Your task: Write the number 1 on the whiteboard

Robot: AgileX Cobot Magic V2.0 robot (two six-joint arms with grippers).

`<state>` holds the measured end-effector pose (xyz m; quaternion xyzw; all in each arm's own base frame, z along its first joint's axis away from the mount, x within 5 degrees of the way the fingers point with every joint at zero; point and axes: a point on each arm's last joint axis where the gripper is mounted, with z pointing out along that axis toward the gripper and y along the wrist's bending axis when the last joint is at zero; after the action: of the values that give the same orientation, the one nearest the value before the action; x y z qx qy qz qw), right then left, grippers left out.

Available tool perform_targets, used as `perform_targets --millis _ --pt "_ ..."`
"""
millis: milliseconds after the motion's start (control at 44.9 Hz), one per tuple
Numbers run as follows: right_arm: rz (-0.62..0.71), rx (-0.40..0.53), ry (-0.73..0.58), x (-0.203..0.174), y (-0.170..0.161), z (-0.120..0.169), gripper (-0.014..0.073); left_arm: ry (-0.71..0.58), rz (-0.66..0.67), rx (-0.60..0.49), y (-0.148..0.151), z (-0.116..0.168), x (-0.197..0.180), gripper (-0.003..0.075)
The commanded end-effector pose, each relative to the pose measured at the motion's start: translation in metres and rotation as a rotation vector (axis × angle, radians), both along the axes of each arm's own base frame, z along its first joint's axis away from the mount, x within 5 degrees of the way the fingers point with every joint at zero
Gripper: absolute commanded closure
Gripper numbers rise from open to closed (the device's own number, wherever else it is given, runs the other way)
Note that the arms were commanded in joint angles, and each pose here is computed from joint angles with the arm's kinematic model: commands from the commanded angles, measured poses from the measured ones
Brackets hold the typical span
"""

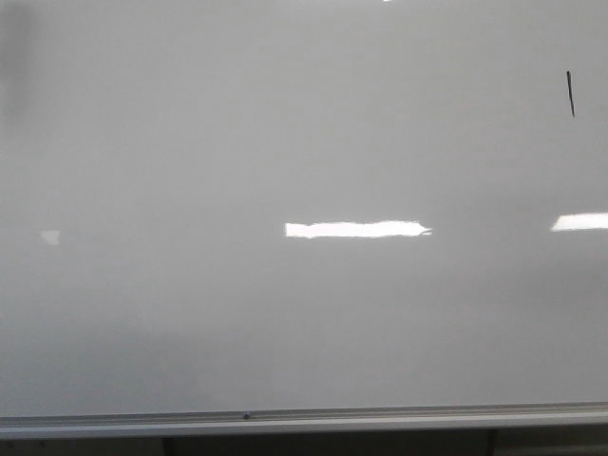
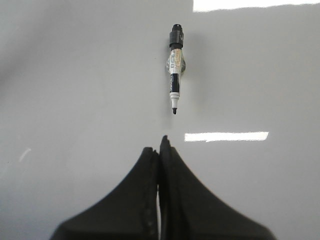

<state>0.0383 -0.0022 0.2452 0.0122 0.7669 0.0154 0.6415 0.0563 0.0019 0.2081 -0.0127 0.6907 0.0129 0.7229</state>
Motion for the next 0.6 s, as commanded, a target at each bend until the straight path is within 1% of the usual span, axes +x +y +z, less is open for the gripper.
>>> perform_targets --millis 0,67,156,267,401,579 --pt "-0.013 -0.009 -0.205 0.005 0.001 -0.002 0.0662 -0.079 -0.001 -0.004 0.000 0.001 -0.001 0.0739" --pt "-0.019 -0.011 -0.216 0.010 0.001 -0.014 0.0662 -0.079 -0.001 -0.004 0.000 0.001 -0.001 0.0739" --pt "-0.029 -0.014 -0.246 0.013 0.001 -0.024 0.0662 -0.079 -0.001 -0.004 0.000 0.001 -0.001 0.0739" --pt "-0.026 -0.015 -0.290 0.015 0.001 -0.031 0.0662 -0.079 -0.001 -0.004 0.000 0.001 -0.001 0.0739" --pt "-0.020 -0.015 -0.326 0.016 0.002 -0.032 0.0662 -0.079 -0.001 -0.004 0.000 0.001 -0.001 0.0739" --pt "-0.020 -0.013 -0.326 0.016 0.002 -0.034 0.0662 -0.079 -0.001 -0.004 0.000 0.001 -0.001 0.0739"
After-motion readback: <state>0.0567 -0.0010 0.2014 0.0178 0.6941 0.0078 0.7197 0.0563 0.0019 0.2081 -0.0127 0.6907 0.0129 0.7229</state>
